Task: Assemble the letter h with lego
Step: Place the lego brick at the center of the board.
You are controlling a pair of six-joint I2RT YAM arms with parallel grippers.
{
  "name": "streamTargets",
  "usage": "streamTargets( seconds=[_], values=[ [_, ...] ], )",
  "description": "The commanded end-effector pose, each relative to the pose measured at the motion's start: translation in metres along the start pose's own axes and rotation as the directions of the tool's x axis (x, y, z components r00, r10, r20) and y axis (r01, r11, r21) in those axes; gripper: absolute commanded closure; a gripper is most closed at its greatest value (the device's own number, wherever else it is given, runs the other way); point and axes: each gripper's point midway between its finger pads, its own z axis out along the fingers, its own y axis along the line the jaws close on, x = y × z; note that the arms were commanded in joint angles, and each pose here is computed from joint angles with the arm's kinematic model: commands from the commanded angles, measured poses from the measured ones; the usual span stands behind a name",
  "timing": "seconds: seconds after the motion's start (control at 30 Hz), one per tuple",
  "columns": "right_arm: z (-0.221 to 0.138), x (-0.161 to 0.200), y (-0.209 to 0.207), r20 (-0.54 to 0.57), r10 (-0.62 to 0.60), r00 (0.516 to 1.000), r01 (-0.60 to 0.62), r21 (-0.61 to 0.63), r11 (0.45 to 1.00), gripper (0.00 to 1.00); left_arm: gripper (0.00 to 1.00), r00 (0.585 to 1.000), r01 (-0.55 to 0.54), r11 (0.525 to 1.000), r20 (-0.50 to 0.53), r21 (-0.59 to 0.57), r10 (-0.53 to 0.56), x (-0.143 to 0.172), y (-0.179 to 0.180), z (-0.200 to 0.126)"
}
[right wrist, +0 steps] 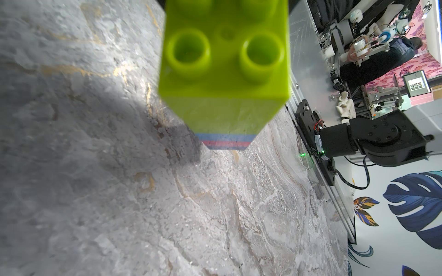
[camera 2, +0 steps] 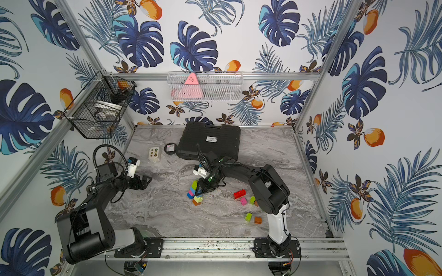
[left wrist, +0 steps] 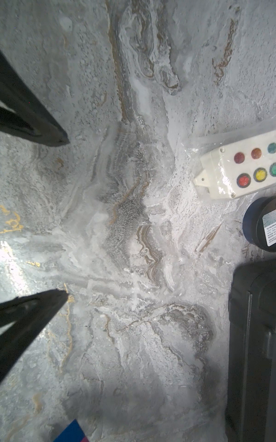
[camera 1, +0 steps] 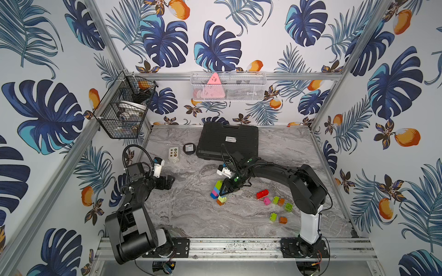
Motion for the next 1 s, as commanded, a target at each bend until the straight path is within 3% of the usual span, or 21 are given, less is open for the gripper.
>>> streamTargets(
  seconds=[0.0,0.57,0.97],
  values=[
    [0.004,-0.004,0.001,0.003,-0.020,1.000,0.020,-0.026,0.999,0.79,0.01,1.000,-0.011,1.000,0.008,0.015,0.011,-0.001,-0.002,0.000],
    [-0.010,-0.010,-0.027,0.076,0.071,0.995,-0.065,-0.078,0.995,0.63,0.01,1.000,-0.008,1.000,0.000,0.012,0.008,0.000,0.000,0.001],
    [-0.011,-0.013,-0.046,0.099,0.101,0.990,-0.101,-0.007,0.995,0.49,0.01,1.000,-0.008,1.000,-0.002,0.015,0.008,0.001,-0.001,0.002]
  ],
)
